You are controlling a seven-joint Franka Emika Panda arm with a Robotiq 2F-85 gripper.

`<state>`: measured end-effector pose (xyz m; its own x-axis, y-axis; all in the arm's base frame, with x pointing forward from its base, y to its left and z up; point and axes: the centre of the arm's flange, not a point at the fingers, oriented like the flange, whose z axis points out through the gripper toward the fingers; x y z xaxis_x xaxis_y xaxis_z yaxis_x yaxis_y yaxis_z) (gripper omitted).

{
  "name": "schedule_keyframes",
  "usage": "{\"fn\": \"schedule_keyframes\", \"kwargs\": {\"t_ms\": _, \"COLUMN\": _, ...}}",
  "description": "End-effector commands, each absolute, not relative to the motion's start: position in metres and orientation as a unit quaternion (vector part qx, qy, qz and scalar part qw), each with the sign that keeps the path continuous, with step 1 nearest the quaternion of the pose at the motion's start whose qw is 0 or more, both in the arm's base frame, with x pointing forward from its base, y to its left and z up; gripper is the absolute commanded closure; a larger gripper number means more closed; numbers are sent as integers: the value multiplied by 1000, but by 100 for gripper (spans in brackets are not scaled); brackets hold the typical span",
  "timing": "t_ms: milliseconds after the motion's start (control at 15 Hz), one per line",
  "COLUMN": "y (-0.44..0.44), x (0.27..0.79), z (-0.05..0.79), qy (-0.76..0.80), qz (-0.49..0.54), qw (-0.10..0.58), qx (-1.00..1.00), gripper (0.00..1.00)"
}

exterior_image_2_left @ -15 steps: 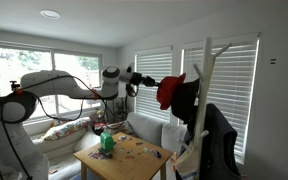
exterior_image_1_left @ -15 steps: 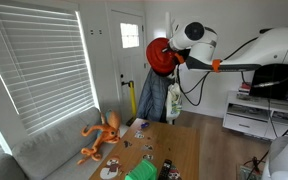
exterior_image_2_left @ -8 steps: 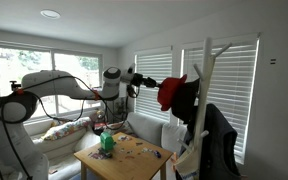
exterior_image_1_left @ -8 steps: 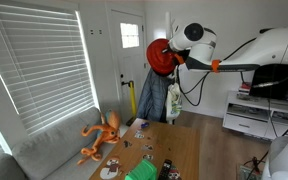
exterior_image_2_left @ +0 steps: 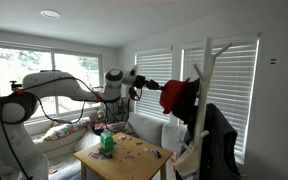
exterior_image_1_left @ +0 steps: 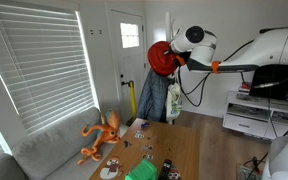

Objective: Put the hats on the coat rack

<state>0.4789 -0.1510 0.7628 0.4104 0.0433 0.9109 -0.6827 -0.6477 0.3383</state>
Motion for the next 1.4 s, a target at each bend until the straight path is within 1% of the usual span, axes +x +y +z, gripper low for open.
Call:
{"fn": "schedule_keyframes", "kwargs": {"t_ms": 0, "y": -151, "x": 478, "z": 750, "qy": -199, "qz": 525, "qw": 349, "qx": 750, "gripper": 99}}
{"fn": "schedule_keyframes", "kwargs": {"t_ms": 133, "y": -153, "x": 479, "z": 746, "qy": -198, "qz": 528, "qw": 348, "qx": 748, "gripper": 99}}
{"fn": "schedule_keyframes", "kwargs": {"t_ms": 467, "y": -163, "x": 475, "z": 729, "qy": -204, "qz": 494, "qw": 362, "qx": 764, "gripper": 99}}
{"fn": "schedule_keyframes", "kwargs": {"t_ms": 800, "y": -165, "x": 478, "z": 727, "qy": -203, "qz": 508, "qw": 374, "qx": 749, "gripper": 99}}
{"fn": "schedule_keyframes", "kwargs": {"t_ms": 1133, "y": -167, "x": 483, "z": 720, "qy": -246, "qz": 500, "qw": 424, "qx": 714, "gripper": 99}}
{"fn": "schedule_keyframes", "kwargs": {"t_ms": 1333, "y": -164, "x": 488, "z": 718, "qy": -284, "qz": 508, "qw": 431, "qx": 689, "gripper": 99}}
